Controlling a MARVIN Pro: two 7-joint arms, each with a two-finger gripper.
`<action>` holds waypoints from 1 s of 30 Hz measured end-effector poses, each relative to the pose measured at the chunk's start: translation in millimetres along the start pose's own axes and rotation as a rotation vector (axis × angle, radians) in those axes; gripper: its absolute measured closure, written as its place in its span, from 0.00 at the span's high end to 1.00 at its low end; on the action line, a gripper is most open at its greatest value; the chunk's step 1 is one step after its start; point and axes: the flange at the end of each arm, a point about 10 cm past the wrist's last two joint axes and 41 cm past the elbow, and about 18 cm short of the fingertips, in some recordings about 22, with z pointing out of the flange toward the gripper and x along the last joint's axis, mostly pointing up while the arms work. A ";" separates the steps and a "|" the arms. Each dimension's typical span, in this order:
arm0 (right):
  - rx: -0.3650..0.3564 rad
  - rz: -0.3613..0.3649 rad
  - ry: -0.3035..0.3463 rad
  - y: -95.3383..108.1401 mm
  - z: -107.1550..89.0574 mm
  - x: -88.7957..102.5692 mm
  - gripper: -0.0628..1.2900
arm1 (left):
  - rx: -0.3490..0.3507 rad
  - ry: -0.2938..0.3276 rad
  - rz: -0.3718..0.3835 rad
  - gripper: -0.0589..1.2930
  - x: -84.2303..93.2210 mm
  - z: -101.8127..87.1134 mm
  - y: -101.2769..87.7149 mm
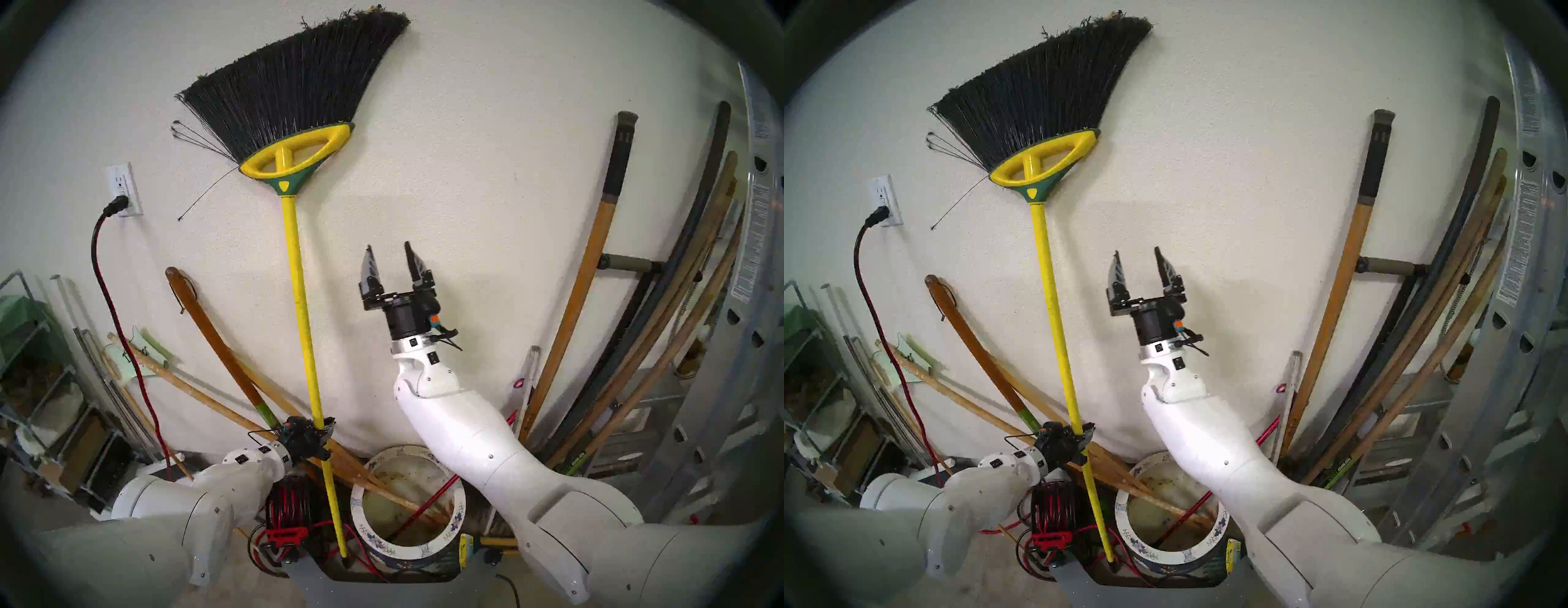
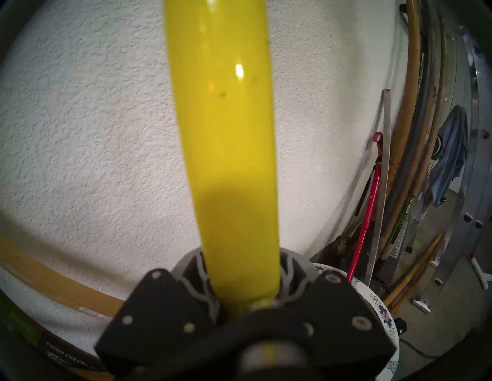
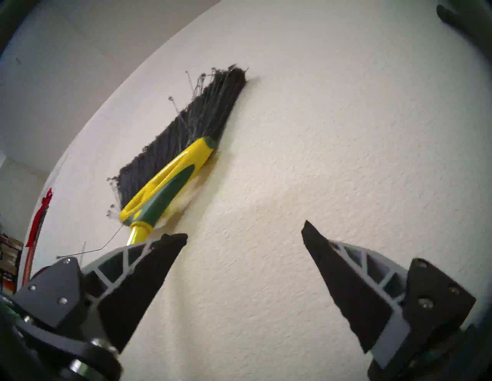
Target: Take wooden sticks or brooms out of the pot
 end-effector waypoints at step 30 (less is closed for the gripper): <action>-0.134 -0.333 0.162 129.0 -56.7 134.6 0.95 | 0.030 0.042 -0.001 0.21 -3.9 -0.5 6.1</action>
